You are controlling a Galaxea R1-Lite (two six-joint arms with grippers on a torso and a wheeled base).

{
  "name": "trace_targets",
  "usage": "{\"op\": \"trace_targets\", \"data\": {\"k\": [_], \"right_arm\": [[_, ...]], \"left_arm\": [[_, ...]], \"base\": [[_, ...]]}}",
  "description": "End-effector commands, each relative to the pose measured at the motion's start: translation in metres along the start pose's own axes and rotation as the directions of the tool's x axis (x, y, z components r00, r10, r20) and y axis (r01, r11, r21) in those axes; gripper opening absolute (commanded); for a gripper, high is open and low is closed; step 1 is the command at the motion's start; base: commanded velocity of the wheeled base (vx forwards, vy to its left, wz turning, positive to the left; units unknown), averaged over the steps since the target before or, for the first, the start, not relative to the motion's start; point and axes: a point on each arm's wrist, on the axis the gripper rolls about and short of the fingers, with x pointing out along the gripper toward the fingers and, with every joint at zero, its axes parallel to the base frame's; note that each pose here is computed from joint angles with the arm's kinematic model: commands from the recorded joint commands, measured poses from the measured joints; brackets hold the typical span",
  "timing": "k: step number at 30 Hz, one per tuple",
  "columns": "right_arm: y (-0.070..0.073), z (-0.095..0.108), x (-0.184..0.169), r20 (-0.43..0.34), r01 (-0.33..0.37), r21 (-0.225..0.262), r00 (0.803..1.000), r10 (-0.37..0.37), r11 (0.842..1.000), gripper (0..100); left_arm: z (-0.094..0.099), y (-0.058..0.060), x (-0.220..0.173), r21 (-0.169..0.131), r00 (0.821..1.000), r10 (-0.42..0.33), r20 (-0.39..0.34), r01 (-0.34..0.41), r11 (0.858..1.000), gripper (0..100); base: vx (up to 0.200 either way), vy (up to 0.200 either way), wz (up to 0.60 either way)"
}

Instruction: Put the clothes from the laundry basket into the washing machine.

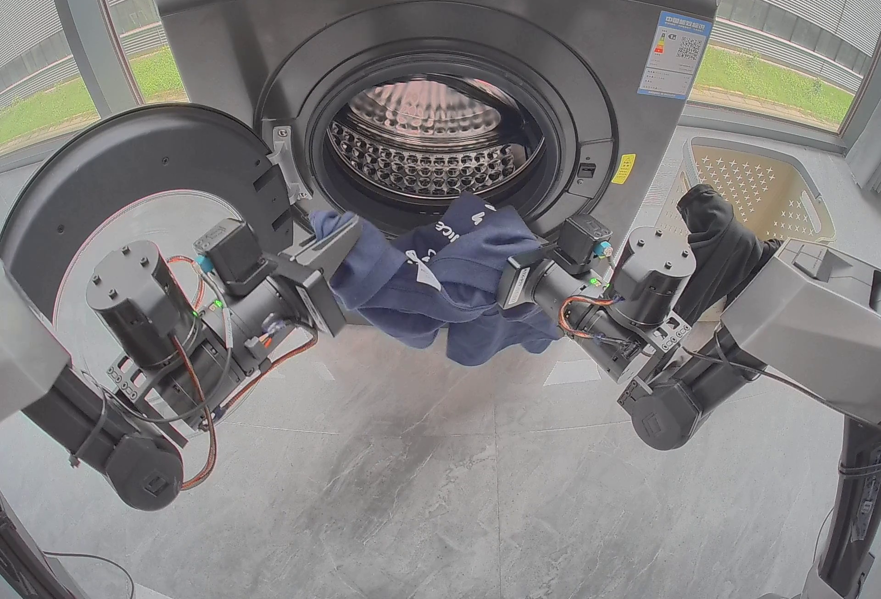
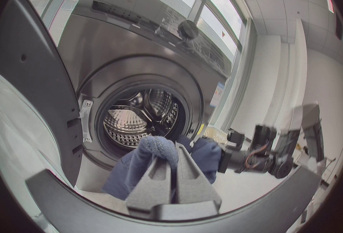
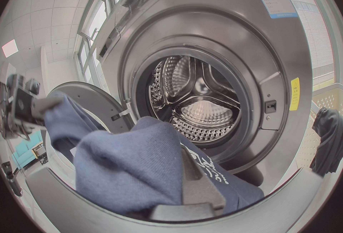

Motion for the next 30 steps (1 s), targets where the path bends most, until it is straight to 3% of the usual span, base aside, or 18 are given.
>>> {"op": "trace_targets", "data": {"k": [1, 3, 11, 12, 16, 20, 22, 25, 30], "right_arm": [[0.009, 0.006, 0.000, 0.017, -0.021, 0.006, 1.000, 0.020, 1.000, 0], [0.011, 0.006, 0.000, 0.016, -0.025, 0.007, 1.000, 0.025, 1.000, 0], [0.014, 0.004, 0.000, 0.011, -0.030, 0.010, 0.999, 0.030, 0.999, 0], [0.014, 0.005, 0.000, 0.013, -0.031, 0.011, 0.999, 0.030, 0.999, 0], [0.014, 0.008, 0.001, 0.024, -0.030, 0.011, 0.999, 0.030, 0.999, 0], [0.013, 0.012, 0.002, 0.033, -0.028, 0.007, 0.999, 0.028, 1.000, 0], [0.012, 0.013, 0.002, 0.035, -0.025, 0.006, 0.999, 0.025, 1.000, 0], [0.010, 0.013, 0.001, 0.035, -0.022, 0.005, 0.999, 0.022, 1.000, 0], [0.010, 0.013, 0.002, 0.040, -0.023, 0.007, 0.999, 0.023, 1.000, 0]], "left_arm": [[-0.036, 0.016, -0.003, 0.047, 0.993, 0.035, -0.114, -0.029, 0.998, 0], [-0.042, 0.018, -0.004, 0.066, 0.989, 0.040, -0.140, -0.031, 0.997, 0], [-0.047, 0.017, -0.003, 0.068, 0.987, 0.040, -0.155, -0.030, 0.997, 0], [-0.047, 0.018, -0.004, 0.068, 0.987, 0.042, -0.156, -0.032, 0.997, 100], [-0.050, 0.016, -0.007, 0.061, 0.984, 0.036, -0.173, -0.026, 0.998, 100], [-0.063, 0.013, -0.017, 0.054, 0.970, 0.019, -0.243, -0.006, 0.999, 100], [-0.071, 0.011, -0.021, 0.055, 0.960, 0.000, -0.280, 0.016, 0.998, 100], [-0.082, 0.009, -0.033, 0.087, 0.938, -0.013, -0.347, 0.046, 0.995, 100], [-0.094, 0.004, -0.046, 0.078, 0.905, -0.064, -0.420, 0.106, 0.991, 100]], "base": [[0.000, 0.000, 0.00], [0.000, 0.000, 0.00], [0.000, 0.000, 0.00], [0.000, 0.000, 0.00], [0.000, 0.000, 0.00], [0.000, 0.000, 0.00], [0.000, 0.000, 0.00], [0.000, 0.000, 0.00], [0.000, 0.000, 0.00]]}}
